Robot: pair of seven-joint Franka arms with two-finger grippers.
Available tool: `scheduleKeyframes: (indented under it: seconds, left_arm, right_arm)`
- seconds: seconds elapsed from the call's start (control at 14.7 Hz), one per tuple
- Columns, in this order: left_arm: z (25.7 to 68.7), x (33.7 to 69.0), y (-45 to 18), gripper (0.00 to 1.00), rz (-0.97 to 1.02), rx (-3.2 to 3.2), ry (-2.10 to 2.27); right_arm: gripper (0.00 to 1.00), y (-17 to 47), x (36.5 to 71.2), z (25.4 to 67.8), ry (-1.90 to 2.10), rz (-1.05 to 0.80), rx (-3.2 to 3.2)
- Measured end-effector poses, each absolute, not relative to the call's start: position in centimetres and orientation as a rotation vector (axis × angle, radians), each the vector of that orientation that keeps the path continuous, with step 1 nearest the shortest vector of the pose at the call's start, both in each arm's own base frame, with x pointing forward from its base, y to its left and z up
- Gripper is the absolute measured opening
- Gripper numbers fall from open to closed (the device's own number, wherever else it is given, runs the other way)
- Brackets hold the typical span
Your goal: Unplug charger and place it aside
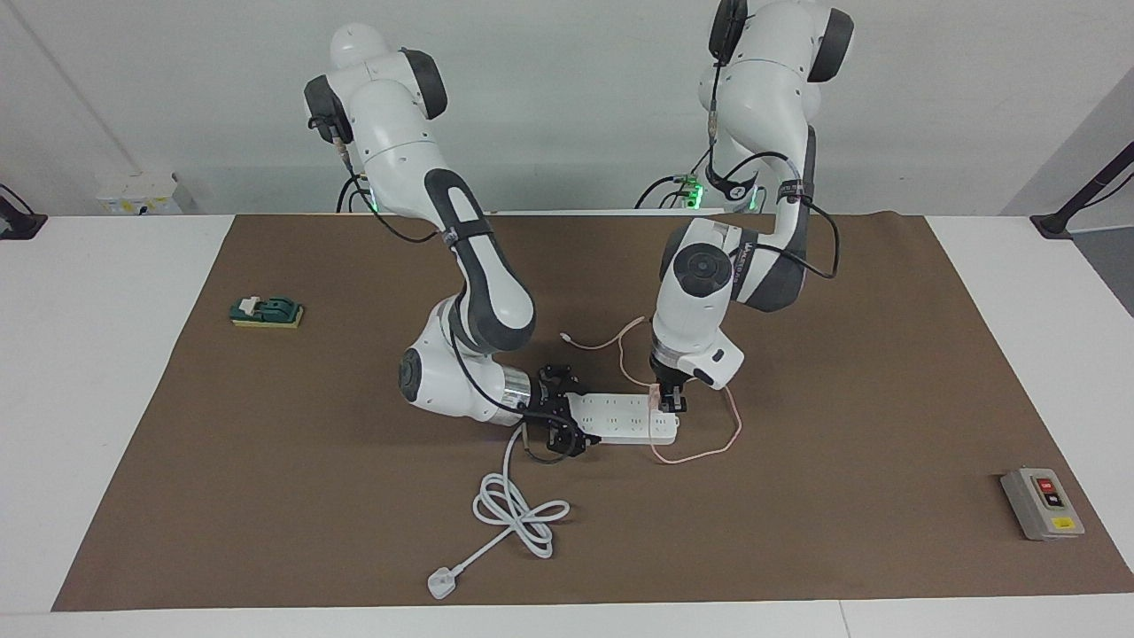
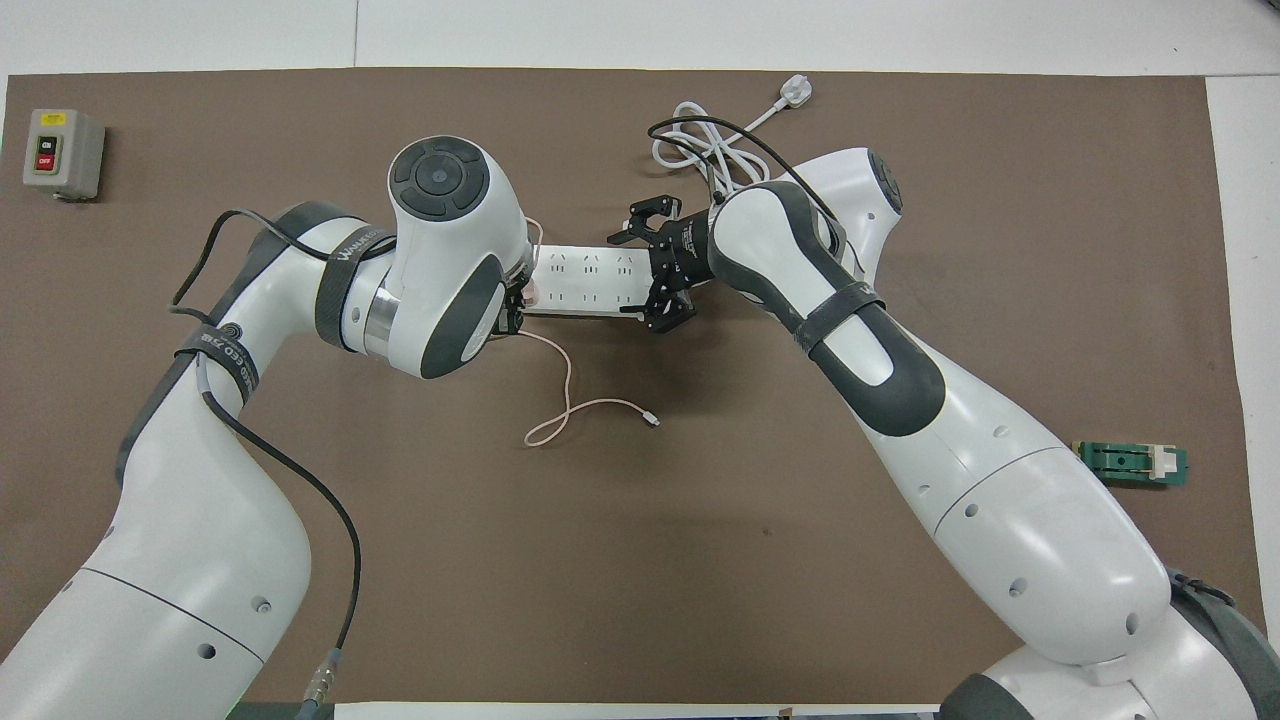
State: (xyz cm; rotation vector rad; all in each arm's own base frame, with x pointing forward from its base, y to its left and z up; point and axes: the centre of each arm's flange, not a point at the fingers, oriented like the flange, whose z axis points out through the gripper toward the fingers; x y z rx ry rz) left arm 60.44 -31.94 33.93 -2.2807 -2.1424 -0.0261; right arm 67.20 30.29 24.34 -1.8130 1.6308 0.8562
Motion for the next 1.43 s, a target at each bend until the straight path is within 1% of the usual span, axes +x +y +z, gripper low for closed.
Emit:
scheduleKeyframes:
  seconds: [0.54, 0.88, 1.09, 1.16, 1.22, 1.43]
  left_arm:
    - [33.9, 60.4, -32.0, 0.31, -0.032, -2.295, -2.129]
    - [33.9, 60.3, -31.9, 0.31, -0.036, -2.304, -2.127]
    - [33.9, 60.2, -31.9, 0.31, -0.038, -2.306, -2.128]
    - [33.9, 60.1, -31.9, 0.31, -0.038, -2.307, -2.129]
    - [33.9, 60.1, -31.9, 0.31, -0.039, -2.308, -2.129]
    - [33.9, 60.1, -31.9, 0.31, -0.039, -2.309, -2.129]
  right_arm:
    - [1.0, 29.0, 67.2, 24.9, 1.625, 0.901, -1.819]
    - [1.0, 29.0, 66.8, 23.5, 1.632, 0.842, -1.831]
    - [1.0, 29.1, 66.7, 23.5, 1.635, 0.828, -1.83]
    - [0.97, 29.1, 66.7, 23.6, 1.645, 0.826, -1.822]
    - [0.96, 29.1, 66.6, 23.6, 1.646, 0.822, -1.821]
    - [0.96, 29.1, 66.6, 23.6, 1.644, 0.816, -1.823]
